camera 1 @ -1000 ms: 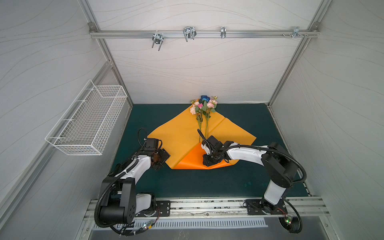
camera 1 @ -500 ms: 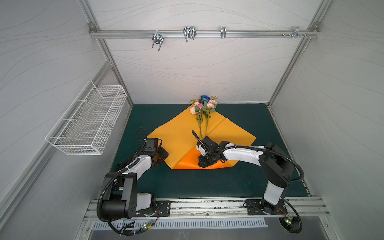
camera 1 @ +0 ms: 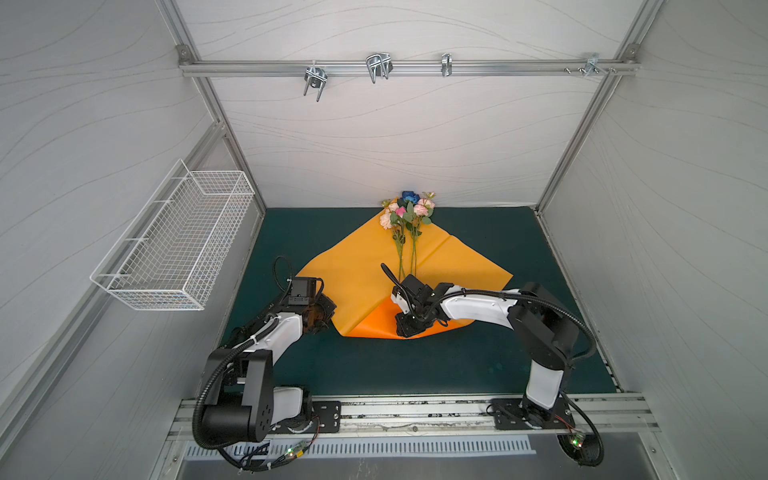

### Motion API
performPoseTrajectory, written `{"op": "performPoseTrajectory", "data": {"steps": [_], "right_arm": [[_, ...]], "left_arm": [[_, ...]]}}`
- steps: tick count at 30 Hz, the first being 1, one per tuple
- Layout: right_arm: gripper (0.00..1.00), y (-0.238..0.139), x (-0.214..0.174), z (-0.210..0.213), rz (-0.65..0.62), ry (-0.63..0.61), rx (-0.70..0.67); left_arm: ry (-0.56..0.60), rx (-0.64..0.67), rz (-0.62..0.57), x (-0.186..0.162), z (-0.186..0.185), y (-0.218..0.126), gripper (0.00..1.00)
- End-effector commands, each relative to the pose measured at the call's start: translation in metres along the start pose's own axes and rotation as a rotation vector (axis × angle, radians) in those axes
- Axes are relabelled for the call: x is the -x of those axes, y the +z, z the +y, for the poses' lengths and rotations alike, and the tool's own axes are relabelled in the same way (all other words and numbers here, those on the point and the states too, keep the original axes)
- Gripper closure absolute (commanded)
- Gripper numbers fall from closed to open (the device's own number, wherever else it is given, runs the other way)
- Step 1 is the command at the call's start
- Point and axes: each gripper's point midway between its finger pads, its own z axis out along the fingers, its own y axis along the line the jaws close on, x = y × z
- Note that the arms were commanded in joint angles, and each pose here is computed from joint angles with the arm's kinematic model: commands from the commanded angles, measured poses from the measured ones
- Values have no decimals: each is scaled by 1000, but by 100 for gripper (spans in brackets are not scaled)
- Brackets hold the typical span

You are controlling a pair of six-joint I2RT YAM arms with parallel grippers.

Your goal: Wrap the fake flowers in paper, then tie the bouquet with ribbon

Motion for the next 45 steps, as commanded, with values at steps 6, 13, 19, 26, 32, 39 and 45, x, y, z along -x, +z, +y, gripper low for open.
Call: {"op": "performPoseTrajectory", "data": {"steps": [6,13,19,26,32,39,45], "right_arm": [[76,9,-9,-4,56,16,-28],[76,3,3,3,16,-27,-17],[76,1,12,3,-3,-32,-40],[76,8,16,0,2,-26,-52],[76,11,21,-6,-9,-23,-85],[76,3,23,-5,-17,-15,-66],[75,-17,17,4,-40,-13,-34]], "left_arm": [[37,-105,-61,12,-32,-36,93],[58,-171,-87,13,-45,-54,94],[87,-221,-77,10,-60,-59,100],[162,-253,-64,-2,-88,-64,100],[205,-276,-49,-12,-109,-69,100],[248,-300,-49,-18,-126,-77,100],[259,-322,-52,-13,-141,-82,100]]}}
